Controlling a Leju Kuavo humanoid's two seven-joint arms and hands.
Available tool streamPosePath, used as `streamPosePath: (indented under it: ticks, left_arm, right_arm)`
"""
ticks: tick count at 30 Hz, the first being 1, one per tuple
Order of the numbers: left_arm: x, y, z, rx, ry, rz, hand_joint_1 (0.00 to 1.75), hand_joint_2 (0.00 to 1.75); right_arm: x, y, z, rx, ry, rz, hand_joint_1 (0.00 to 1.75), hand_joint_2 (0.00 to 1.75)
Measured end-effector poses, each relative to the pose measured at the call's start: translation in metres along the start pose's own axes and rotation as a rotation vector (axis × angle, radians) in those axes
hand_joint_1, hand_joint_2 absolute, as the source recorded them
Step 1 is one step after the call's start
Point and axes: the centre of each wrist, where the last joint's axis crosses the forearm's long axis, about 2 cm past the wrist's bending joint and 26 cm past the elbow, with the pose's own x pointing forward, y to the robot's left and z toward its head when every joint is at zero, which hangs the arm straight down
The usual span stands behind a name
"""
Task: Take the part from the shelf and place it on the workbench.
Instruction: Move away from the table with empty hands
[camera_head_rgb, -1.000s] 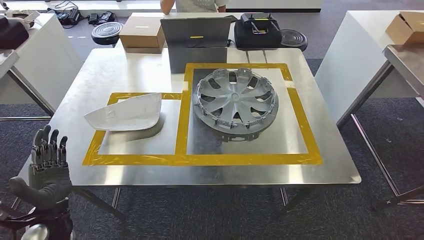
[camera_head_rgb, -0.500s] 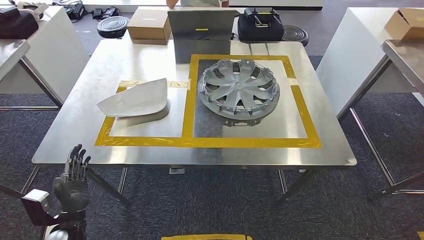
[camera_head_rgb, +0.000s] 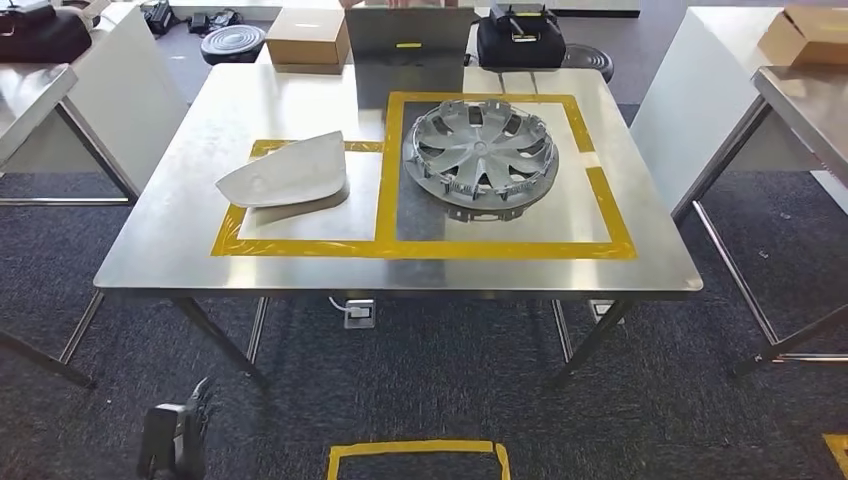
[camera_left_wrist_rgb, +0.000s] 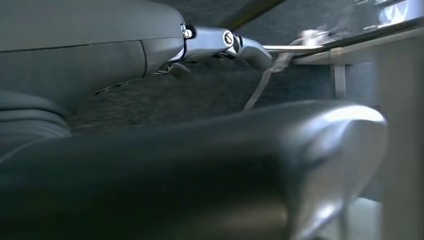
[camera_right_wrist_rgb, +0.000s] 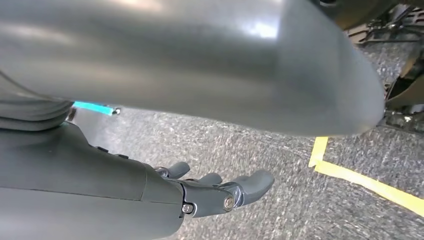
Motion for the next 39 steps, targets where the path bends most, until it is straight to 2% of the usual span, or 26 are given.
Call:
streamPosePath:
  ticks: [10, 18, 26, 33, 39]
  left_arm:
    - [-0.043, -0.007, 0.052, -0.034, 0.515, -0.067, 0.00, 0.00]
    - [-0.054, -0.025, 0.079, -0.126, 0.802, -0.081, 0.00, 0.00]
    - [-0.055, -0.038, 0.086, -0.141, 0.977, -0.053, 0.00, 0.00]
    - [-0.055, -0.043, 0.088, -0.170, 1.045, -0.025, 0.00, 0.00]
    - [-0.055, -0.043, 0.089, -0.180, 1.057, -0.018, 0.00, 0.00]
  right_arm:
    - [-0.005, -0.004, 0.000, -0.003, -0.028, 0.009, 0.00, 0.00]
    - [-0.004, -0.010, 0.001, -0.010, -0.037, 0.011, 0.00, 0.00]
    - [-0.005, -0.010, 0.001, -0.009, -0.036, 0.027, 0.00, 0.00]
    - [-0.007, -0.010, 0.001, -0.007, -0.034, 0.029, 0.00, 0.00]
    - [-0.009, -0.010, 0.001, -0.006, -0.030, 0.031, 0.00, 0.00]
